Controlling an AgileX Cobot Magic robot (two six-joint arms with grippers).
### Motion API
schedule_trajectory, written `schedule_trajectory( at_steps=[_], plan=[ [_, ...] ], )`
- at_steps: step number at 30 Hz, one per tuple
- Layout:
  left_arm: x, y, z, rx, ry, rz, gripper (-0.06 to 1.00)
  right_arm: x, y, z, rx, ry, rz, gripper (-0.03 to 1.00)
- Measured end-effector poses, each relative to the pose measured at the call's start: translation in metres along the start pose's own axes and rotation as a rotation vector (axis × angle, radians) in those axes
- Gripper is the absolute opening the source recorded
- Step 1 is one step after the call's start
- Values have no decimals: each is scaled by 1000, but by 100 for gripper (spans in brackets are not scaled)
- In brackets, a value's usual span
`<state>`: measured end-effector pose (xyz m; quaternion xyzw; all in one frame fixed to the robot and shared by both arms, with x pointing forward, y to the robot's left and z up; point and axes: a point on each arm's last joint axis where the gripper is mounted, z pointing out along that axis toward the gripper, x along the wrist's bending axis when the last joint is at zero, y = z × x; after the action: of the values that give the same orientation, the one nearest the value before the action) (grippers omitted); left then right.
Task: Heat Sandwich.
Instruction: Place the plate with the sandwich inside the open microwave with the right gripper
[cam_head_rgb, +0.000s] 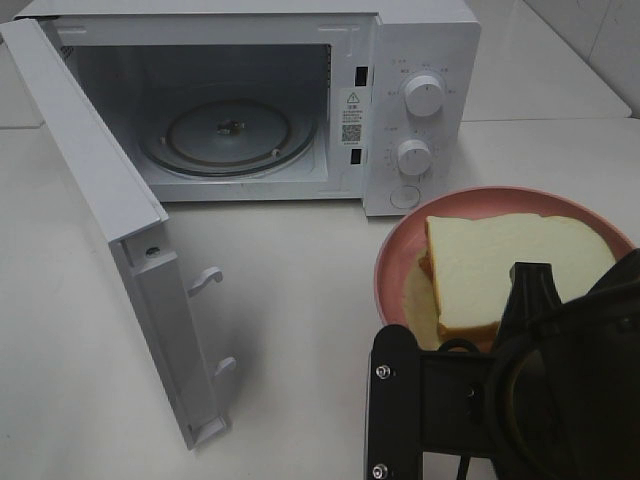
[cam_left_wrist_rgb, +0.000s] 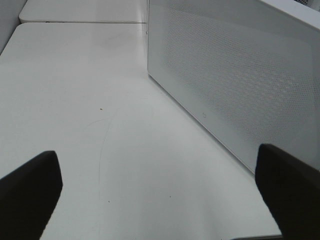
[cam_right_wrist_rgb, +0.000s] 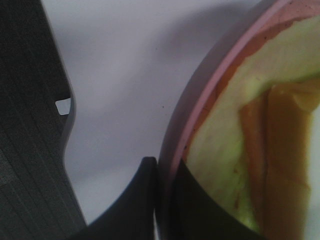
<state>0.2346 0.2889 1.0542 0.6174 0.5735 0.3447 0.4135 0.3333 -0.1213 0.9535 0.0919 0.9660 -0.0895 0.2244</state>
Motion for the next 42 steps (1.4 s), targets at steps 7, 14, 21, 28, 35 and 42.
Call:
schedule_trajectory(
  at_steps=[7,14,21,28,35,42],
  plan=[
    [0,0,0,0,0,0,99,1,6,0,-64,12,-130,8],
    [0,0,0,0,0,0,99,2,10,-1,-117,0,-352,8],
    [0,0,0,0,0,0,99,-1,12,-9,-212,-19,-440,8],
    [0,0,0,0,0,0,99,-14,8,-9,-254,-12,-515,8],
    [0,0,0,0,0,0,99,-27,3,-6,-302,4,-577,8],
    [0,0,0,0,0,0,99,-40,-2,1,-370,48,-656,8]
  ],
)
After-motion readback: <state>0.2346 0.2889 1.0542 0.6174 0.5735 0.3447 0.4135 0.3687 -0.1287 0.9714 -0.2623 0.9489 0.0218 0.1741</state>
